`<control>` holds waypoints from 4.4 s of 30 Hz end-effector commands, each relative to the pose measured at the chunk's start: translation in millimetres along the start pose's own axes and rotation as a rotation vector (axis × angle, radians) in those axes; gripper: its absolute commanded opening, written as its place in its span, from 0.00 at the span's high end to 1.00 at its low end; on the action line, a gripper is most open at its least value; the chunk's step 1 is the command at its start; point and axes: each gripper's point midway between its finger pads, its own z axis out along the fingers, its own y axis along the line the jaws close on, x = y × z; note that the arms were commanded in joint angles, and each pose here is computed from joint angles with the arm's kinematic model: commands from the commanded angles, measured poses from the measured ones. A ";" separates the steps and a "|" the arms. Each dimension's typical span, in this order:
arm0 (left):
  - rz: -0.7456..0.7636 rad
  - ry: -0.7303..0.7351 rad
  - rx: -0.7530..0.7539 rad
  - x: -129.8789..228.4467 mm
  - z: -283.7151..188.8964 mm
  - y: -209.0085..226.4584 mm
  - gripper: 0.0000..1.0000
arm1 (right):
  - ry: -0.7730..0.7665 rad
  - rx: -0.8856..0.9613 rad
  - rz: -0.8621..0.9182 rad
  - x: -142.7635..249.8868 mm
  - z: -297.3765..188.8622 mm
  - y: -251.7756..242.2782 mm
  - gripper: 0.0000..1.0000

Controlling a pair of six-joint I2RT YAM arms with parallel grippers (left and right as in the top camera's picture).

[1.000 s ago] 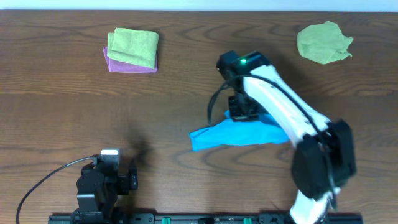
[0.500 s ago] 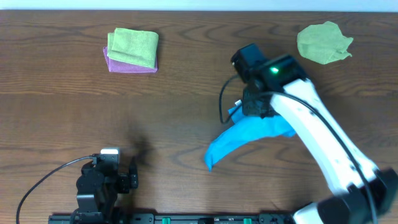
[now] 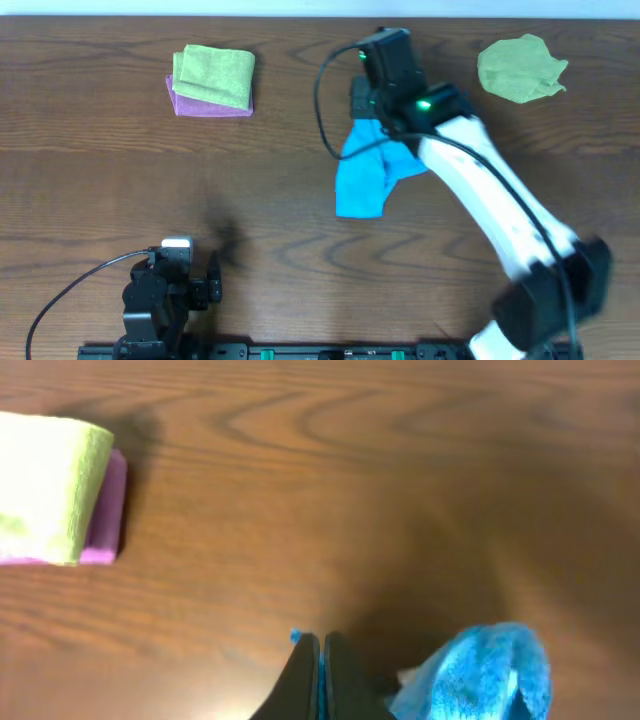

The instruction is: Fold the cloth

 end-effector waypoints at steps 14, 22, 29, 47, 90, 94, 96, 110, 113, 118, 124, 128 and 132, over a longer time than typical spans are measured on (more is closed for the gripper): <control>0.015 -0.001 0.009 1.0 0.9 -1.8 0.05 | -0.096 -0.163 -0.158 3.7 68.0 79.0 0.28; 0.015 -0.001 0.009 1.0 0.9 -1.8 0.05 | 0.180 -0.026 -0.171 37.2 5.1 14.6 0.25; 0.015 -0.002 0.009 0.9 0.9 -1.8 0.05 | 0.437 -0.033 -0.100 90.3 7.7 -27.5 0.32; 0.015 -0.001 0.009 1.0 0.9 -1.8 0.04 | 0.642 -0.165 -0.003 179.3 37.4 -44.1 0.42; 0.015 -0.002 0.009 0.9 0.9 -1.8 0.05 | 0.457 -0.507 -0.129 119.6 8.9 78.5 0.99; 0.015 -0.002 0.009 0.9 0.9 -1.8 0.05 | 0.428 -0.538 -0.159 118.2 5.9 95.0 0.99; 0.015 -0.002 0.009 0.9 0.9 -1.8 0.05 | 0.423 -0.548 -0.172 119.9 4.8 101.7 0.99; 0.015 -0.002 0.009 0.9 0.9 -1.7 0.05 | 0.236 -0.857 -0.367 122.6 -21.7 206.4 0.67; 0.015 -0.001 0.009 1.0 0.9 -1.8 0.05 | 0.299 -0.840 -0.388 144.0 -25.2 210.0 0.59; 0.015 -0.001 0.009 1.0 0.9 -1.8 0.05 | 0.353 -0.707 -0.384 153.1 -14.0 185.9 0.60; 0.016 -0.001 0.009 1.1 0.9 -1.7 0.04 | 0.319 -0.628 -0.334 121.1 -21.4 151.2 0.56; 0.014 -0.001 0.011 1.0 0.9 -2.0 0.05 | 0.294 -0.606 -0.365 103.8 -39.4 124.7 0.48; -0.031 -0.002 0.028 0.8 0.8 -4.9 0.05 | 0.354 -0.512 -0.479 114.3 -53.4 85.1 0.42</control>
